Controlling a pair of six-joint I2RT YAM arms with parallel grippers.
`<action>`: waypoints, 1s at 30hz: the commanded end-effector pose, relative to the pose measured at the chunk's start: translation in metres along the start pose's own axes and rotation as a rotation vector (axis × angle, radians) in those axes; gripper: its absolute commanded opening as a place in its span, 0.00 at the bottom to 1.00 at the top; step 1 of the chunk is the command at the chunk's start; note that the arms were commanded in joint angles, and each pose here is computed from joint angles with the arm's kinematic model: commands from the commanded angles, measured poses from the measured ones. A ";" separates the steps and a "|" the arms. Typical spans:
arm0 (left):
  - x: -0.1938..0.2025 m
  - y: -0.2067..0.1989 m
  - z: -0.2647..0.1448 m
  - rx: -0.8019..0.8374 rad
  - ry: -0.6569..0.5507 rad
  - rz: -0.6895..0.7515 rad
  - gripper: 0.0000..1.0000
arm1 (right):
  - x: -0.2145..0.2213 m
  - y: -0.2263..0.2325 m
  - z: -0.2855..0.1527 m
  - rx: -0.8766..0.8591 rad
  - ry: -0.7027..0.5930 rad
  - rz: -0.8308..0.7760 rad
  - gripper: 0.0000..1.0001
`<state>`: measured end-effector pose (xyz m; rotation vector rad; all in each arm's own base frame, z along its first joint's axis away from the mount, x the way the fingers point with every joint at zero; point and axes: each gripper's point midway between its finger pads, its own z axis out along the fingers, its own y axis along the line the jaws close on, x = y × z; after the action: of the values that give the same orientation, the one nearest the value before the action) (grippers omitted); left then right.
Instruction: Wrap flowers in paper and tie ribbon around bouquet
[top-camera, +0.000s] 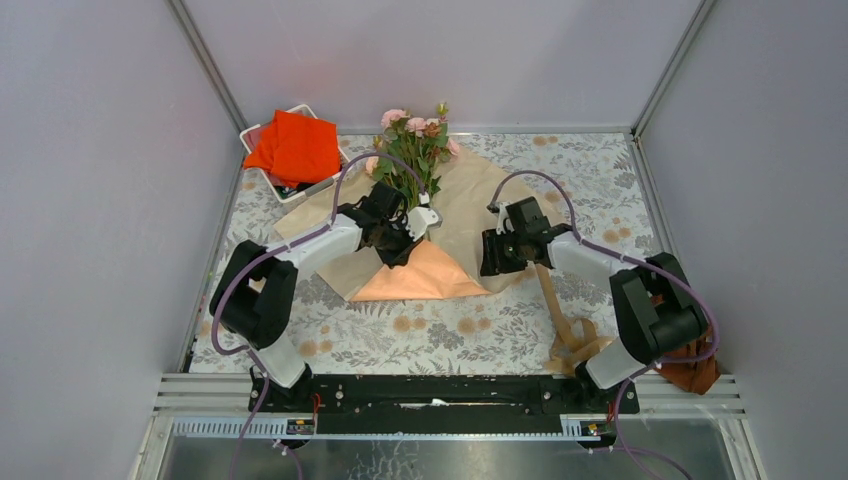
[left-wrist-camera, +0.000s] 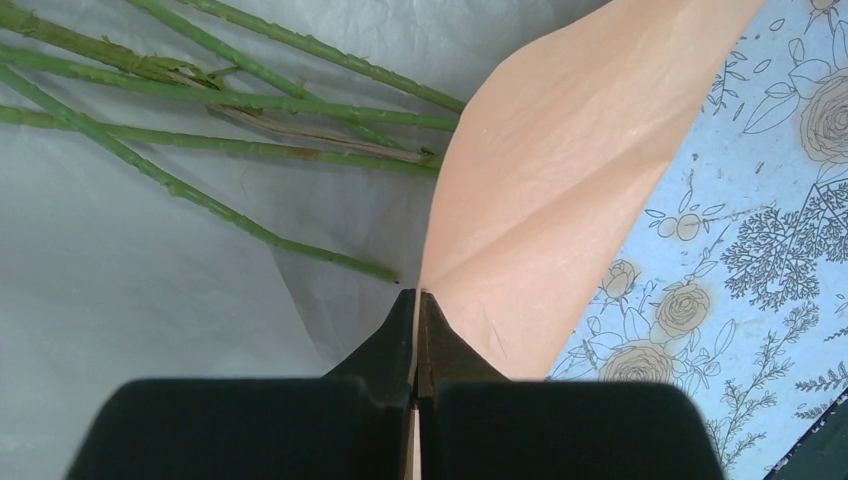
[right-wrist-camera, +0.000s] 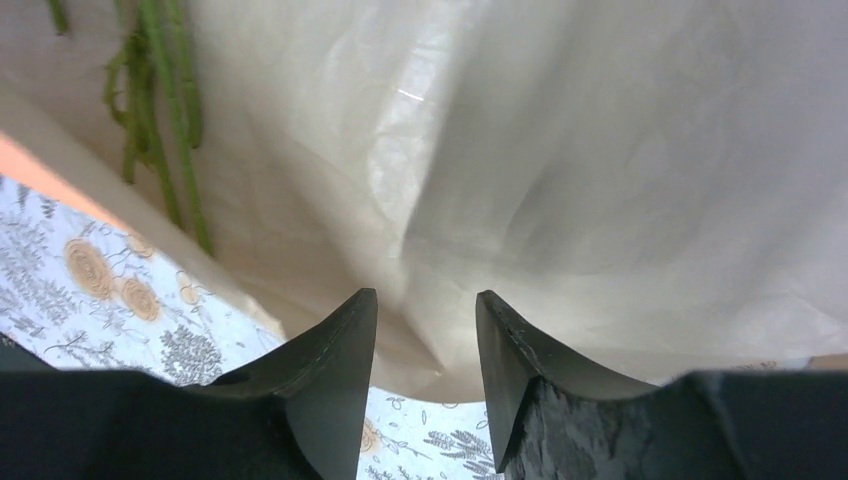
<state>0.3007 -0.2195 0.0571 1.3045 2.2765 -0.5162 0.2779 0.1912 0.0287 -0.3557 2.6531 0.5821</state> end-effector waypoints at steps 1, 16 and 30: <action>-0.001 0.001 -0.007 -0.006 -0.005 0.008 0.00 | -0.033 0.024 -0.032 -0.092 -0.138 -0.119 0.50; -0.012 -0.008 -0.021 0.017 -0.035 0.003 0.00 | -0.030 0.069 0.001 -0.199 -0.187 -0.187 0.60; -0.003 -0.008 -0.023 0.008 -0.013 0.023 0.00 | -0.016 -0.007 -0.002 0.132 -0.164 -0.028 0.49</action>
<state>0.2876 -0.2145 0.0716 1.3221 2.2776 -0.5324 0.2891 0.2125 0.0341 -0.4056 2.4836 0.5242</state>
